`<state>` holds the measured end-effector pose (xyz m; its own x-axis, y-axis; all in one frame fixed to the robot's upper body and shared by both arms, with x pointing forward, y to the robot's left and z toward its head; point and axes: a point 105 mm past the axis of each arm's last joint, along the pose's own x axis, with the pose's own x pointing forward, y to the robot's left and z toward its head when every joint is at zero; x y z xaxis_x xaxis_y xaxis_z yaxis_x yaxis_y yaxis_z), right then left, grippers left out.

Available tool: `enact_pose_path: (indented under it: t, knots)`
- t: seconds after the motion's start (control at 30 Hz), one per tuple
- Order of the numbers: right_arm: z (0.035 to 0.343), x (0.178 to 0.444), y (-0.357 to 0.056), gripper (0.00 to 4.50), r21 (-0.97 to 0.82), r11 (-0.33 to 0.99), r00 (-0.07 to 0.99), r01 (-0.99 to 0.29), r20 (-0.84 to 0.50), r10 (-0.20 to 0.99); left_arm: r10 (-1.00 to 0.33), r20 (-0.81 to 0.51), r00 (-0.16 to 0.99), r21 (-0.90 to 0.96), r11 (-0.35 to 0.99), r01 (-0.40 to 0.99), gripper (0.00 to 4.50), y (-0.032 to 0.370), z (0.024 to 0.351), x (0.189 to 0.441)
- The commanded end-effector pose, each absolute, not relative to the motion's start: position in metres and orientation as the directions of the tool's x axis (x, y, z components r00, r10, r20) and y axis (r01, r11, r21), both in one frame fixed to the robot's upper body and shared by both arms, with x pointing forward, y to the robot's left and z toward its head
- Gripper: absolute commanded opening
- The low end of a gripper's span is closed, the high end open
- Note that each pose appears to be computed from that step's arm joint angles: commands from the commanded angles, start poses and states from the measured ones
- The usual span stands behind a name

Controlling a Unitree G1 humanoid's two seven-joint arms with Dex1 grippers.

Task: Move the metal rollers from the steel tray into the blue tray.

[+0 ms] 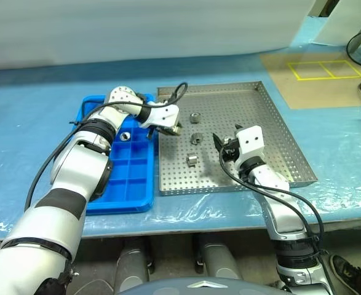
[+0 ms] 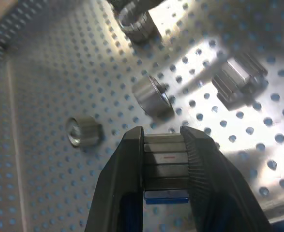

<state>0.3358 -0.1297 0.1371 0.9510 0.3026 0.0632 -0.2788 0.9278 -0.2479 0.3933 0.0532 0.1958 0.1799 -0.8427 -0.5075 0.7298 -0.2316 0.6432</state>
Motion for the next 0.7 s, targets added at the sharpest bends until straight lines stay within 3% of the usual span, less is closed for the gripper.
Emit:
enact_pose_path:
  t: [0.03,0.13,0.3,0.47,0.57,0.7]
  knots:
    - [0.160,0.337,-0.113,3.76,-0.242,0.903,0.909,-0.356,0.133,0.394,-0.911,-0.374,0.177,0.697,-0.150,0.701,0.87,0.073,0.243,0.388]
    - [0.170,0.336,-0.090,3.76,-0.248,0.830,0.832,-0.499,0.131,0.539,-0.913,-0.363,0.187,0.697,-0.132,0.705,0.87,0.098,0.246,0.379]
    - [0.187,0.349,-0.071,3.76,-0.243,0.697,0.695,-0.675,0.110,0.711,-0.915,-0.266,0.303,0.697,0.035,0.716,0.87,0.135,0.259,0.366]
    - [0.197,0.336,-0.029,3.76,-0.249,0.420,0.421,-0.873,0.053,0.906,-0.895,-0.185,0.405,0.635,0.206,0.745,0.87,0.160,0.258,0.336]
    - [0.193,0.327,-0.012,3.76,-0.241,0.296,0.300,-0.924,0.018,0.954,-0.850,-0.163,0.501,0.603,0.316,0.732,0.87,0.176,0.249,0.325]
    - [0.186,0.328,0.005,3.76,-0.235,0.243,0.250,-0.941,0.000,0.968,-0.771,-0.185,0.610,0.507,0.456,0.731,0.87,0.204,0.220,0.303]
